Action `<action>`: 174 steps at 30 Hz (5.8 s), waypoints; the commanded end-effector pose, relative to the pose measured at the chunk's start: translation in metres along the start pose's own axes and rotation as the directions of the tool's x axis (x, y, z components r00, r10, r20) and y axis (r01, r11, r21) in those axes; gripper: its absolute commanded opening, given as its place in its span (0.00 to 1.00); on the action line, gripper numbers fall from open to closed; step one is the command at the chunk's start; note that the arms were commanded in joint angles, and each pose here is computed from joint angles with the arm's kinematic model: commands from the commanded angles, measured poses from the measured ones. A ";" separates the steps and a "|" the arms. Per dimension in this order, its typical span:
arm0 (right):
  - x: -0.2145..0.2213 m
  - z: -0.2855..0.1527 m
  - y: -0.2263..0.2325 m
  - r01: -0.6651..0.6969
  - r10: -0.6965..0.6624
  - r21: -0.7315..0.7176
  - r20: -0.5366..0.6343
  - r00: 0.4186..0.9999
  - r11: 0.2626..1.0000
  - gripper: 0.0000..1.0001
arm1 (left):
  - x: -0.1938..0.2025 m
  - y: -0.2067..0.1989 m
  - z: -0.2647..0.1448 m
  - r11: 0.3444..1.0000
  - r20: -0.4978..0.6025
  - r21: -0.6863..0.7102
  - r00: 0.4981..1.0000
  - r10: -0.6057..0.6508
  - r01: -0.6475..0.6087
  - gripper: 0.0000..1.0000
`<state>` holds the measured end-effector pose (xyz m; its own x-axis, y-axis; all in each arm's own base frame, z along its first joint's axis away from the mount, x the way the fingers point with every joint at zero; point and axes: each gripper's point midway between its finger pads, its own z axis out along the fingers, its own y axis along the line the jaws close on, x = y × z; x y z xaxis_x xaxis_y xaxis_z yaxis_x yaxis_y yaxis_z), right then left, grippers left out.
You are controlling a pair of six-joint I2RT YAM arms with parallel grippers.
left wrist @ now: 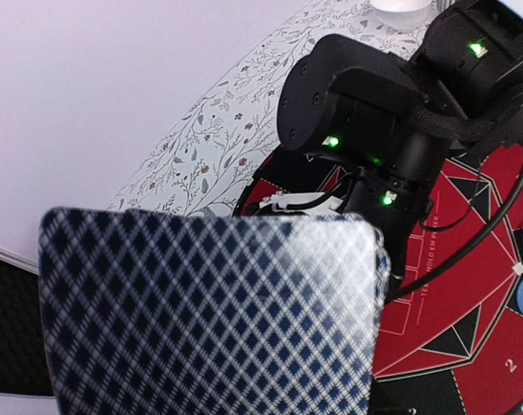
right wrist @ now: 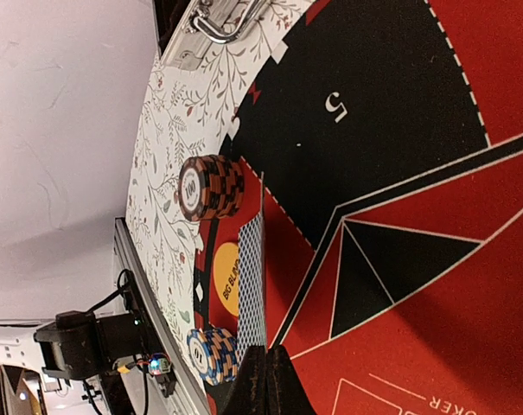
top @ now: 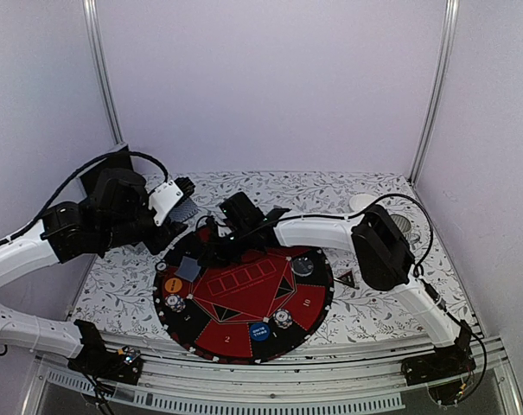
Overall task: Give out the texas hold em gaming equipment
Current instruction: Place the poker card in the big blind area, then pick up the poker card from the face-down deck piles.
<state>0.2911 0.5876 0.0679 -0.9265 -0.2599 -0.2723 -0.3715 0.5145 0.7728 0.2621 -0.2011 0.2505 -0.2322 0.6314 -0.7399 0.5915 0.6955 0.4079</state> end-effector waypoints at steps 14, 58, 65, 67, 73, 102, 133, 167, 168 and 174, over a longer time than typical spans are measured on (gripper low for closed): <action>-0.049 0.031 -0.040 -0.215 0.213 -0.002 0.151 0.965 0.977 0.02 | -0.004 0.008 -0.011 0.999 0.043 -0.005 0.999 -0.031 0.031 0.48; 0.000 -0.197 0.191 0.650 -0.576 -0.263 0.310 0.756 0.713 0.99 | -0.020 -0.041 -0.024 0.963 0.157 0.230 0.982 0.106 -0.141 0.46; -0.004 -0.164 0.177 0.613 -0.554 -0.278 0.265 0.789 0.740 0.99 | -0.022 -0.045 -0.019 0.959 0.154 0.241 0.982 0.111 -0.147 0.46; -0.004 -0.158 0.179 0.612 -0.555 -0.285 0.260 0.790 0.737 0.99 | -0.021 -0.046 -0.018 0.959 0.151 0.241 0.982 0.114 -0.148 0.46; -0.018 -0.146 0.161 0.579 -0.530 -0.178 0.259 0.808 0.796 1.00 | -0.023 -0.046 -0.018 0.959 0.160 0.241 0.981 0.112 -0.149 0.46; -0.010 -0.183 0.177 0.638 -0.597 -0.109 0.262 0.758 0.763 0.79 | -0.011 -0.045 -0.010 0.966 0.126 0.213 0.985 0.120 -0.145 0.45; -0.005 -0.192 0.177 0.637 -0.607 -0.073 0.239 0.758 0.767 0.09 | -0.001 -0.048 -0.001 0.967 0.099 0.207 0.986 0.132 -0.151 0.45; -0.003 -0.213 0.193 0.662 -0.614 -0.138 0.272 0.741 0.737 0.02 | -0.005 -0.048 0.003 0.978 0.128 0.200 0.991 0.041 -0.066 0.45; -0.004 -0.215 0.193 0.661 -0.613 -0.136 0.274 0.741 0.738 0.02 | -0.004 -0.047 0.004 0.978 0.124 0.198 0.992 0.037 -0.062 0.45; -0.012 -0.223 0.186 0.638 -0.591 -0.106 0.287 0.754 0.763 0.02 | -0.001 -0.045 0.004 0.981 0.122 0.189 0.992 0.007 -0.030 0.45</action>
<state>0.2427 0.5168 0.3073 -0.5157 -0.3344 -0.7888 -0.8551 0.1430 0.4984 0.2379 -0.2341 0.2286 -0.1264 0.6246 -0.7706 0.7451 0.5726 0.3420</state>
